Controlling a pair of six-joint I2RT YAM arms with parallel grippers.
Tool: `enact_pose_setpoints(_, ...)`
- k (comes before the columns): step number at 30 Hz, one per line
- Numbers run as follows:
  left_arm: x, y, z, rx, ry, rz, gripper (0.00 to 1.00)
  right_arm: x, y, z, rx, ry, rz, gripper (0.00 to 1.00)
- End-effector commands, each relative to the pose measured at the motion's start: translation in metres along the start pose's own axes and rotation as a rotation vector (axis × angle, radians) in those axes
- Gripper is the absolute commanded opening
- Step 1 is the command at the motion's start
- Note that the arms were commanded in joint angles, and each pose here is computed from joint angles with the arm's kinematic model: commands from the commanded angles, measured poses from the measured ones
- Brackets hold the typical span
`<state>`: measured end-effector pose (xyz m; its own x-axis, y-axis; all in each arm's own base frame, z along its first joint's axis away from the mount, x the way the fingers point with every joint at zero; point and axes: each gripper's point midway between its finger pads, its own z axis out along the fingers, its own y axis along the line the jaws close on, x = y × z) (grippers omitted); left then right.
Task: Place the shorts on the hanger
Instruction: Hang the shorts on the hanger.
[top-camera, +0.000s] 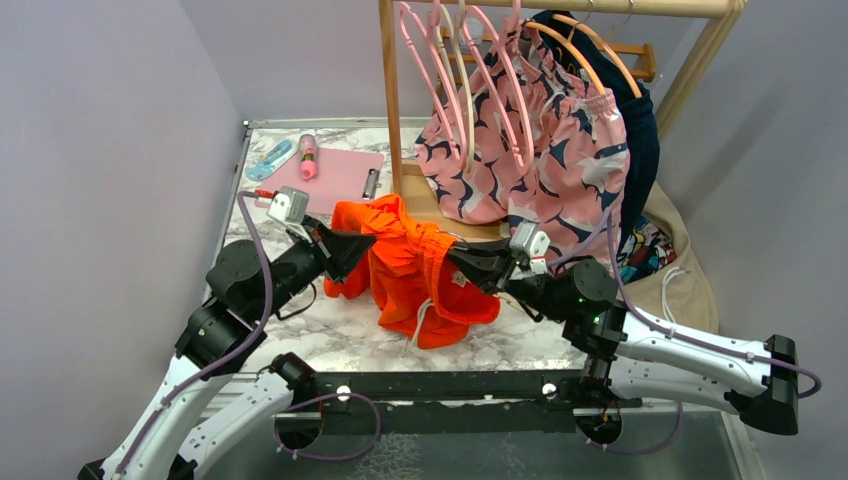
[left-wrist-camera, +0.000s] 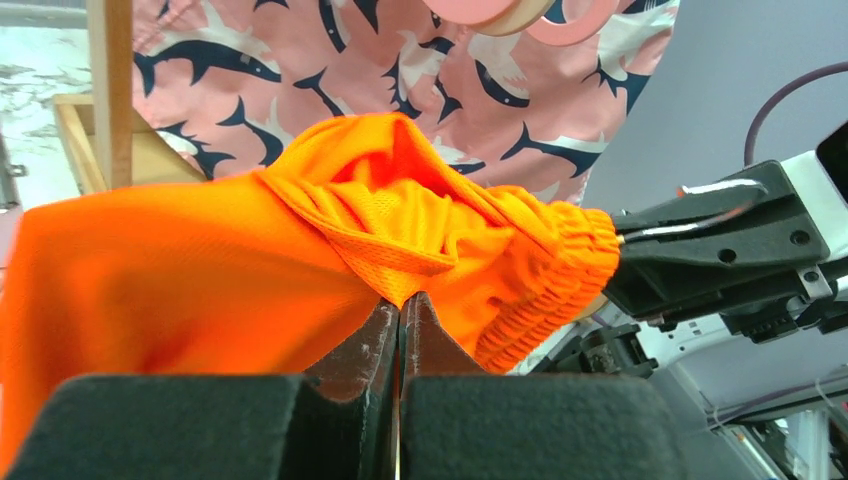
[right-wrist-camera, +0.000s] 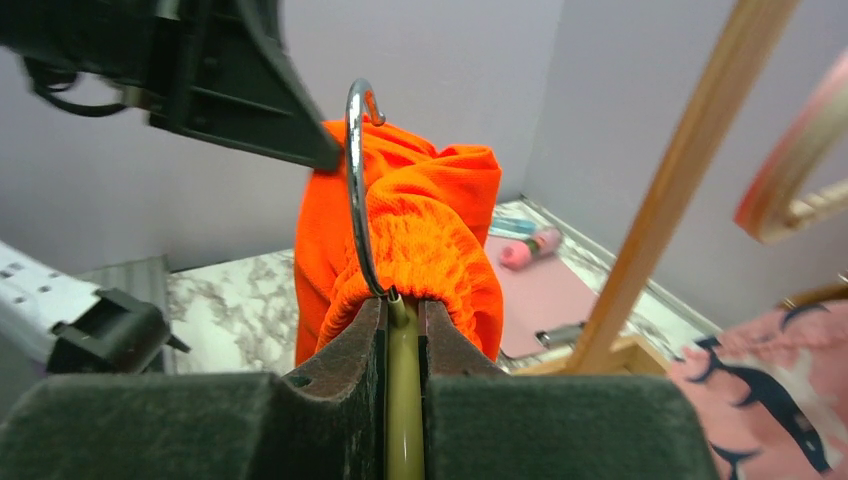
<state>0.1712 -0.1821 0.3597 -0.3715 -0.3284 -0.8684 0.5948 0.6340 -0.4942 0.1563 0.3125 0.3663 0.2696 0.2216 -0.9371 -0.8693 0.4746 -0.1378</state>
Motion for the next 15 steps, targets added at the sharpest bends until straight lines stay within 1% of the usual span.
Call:
enact_pose_setpoints(1,-0.002,0.001,-0.014,-0.003,-0.038,0.005,0.00,-0.020,-0.050,-0.011,0.263,-0.025,-0.033,0.01)
enact_pose_setpoints(5,0.005,-0.002,-0.019,0.018,-0.025,-0.014,0.00,-0.019,-0.065,-0.016,0.348,-0.018,-0.038,0.01)
enact_pose_setpoints(10,0.013,-0.003,-0.022,0.033,-0.008,-0.044,0.00,-0.016,-0.067,-0.014,0.362,-0.010,-0.041,0.01)
enact_pose_setpoints(15,0.036,-0.005,-0.017,0.069,0.065,-0.105,0.00,-0.032,-0.060,-0.011,0.322,-0.104,-0.015,0.01)
